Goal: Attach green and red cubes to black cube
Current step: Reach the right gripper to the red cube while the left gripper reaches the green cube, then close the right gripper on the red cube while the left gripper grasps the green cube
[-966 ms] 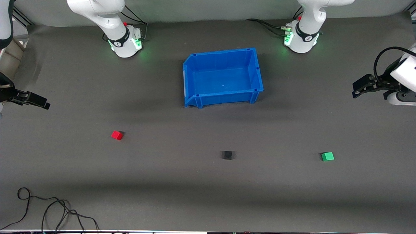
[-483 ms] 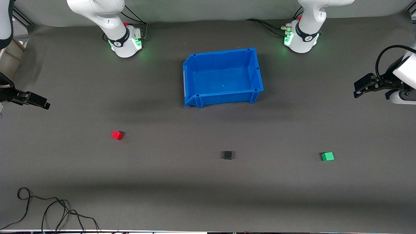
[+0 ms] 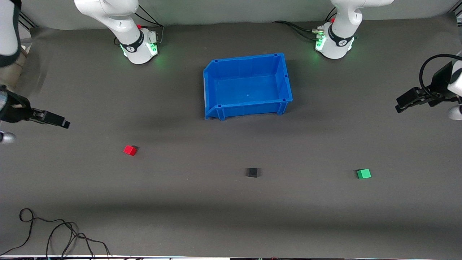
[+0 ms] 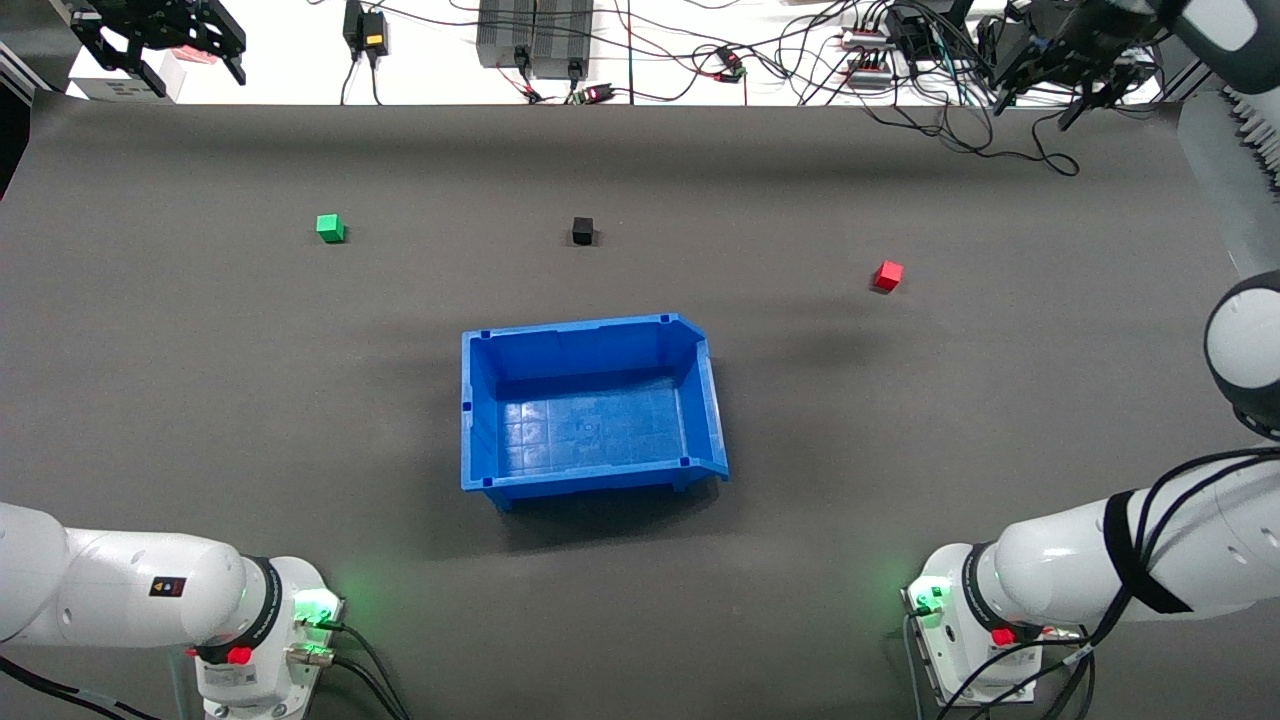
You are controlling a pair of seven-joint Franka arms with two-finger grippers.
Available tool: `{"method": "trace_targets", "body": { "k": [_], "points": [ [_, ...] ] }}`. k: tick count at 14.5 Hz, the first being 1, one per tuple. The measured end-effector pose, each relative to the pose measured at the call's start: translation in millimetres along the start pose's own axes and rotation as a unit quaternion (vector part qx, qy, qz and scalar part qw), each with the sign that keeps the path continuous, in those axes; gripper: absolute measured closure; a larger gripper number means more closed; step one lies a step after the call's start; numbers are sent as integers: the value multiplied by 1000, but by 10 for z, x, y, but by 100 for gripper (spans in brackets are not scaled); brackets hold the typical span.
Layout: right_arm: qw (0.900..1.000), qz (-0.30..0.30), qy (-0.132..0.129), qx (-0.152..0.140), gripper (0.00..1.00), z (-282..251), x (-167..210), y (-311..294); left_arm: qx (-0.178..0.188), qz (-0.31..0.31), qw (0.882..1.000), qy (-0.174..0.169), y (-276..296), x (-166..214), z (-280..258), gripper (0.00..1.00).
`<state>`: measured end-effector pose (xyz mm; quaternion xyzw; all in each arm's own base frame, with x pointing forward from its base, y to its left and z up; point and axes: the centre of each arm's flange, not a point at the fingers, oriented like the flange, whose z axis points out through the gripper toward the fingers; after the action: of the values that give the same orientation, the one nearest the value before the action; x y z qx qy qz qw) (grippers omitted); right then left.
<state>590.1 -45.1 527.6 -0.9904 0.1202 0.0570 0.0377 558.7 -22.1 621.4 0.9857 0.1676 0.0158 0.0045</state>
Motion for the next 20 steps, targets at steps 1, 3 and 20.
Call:
{"method": "trace_targets", "body": {
  "k": [1, 3, 20],
  "points": [
    [1000, 3, -7, -1, 0, 234, 84, 5, 0, -57, 998, -1, 3, 18, 19, 0],
    [1000, 12, -5, -3, 0, 799, 233, 33, 2, -180, 984, -3, 14, 130, 88, 0],
    [993, 113, 14, 26, 0, 3233, 357, -163, -92, -543, 816, -175, -1520, 1363, 1857, 0]
  ]
}}
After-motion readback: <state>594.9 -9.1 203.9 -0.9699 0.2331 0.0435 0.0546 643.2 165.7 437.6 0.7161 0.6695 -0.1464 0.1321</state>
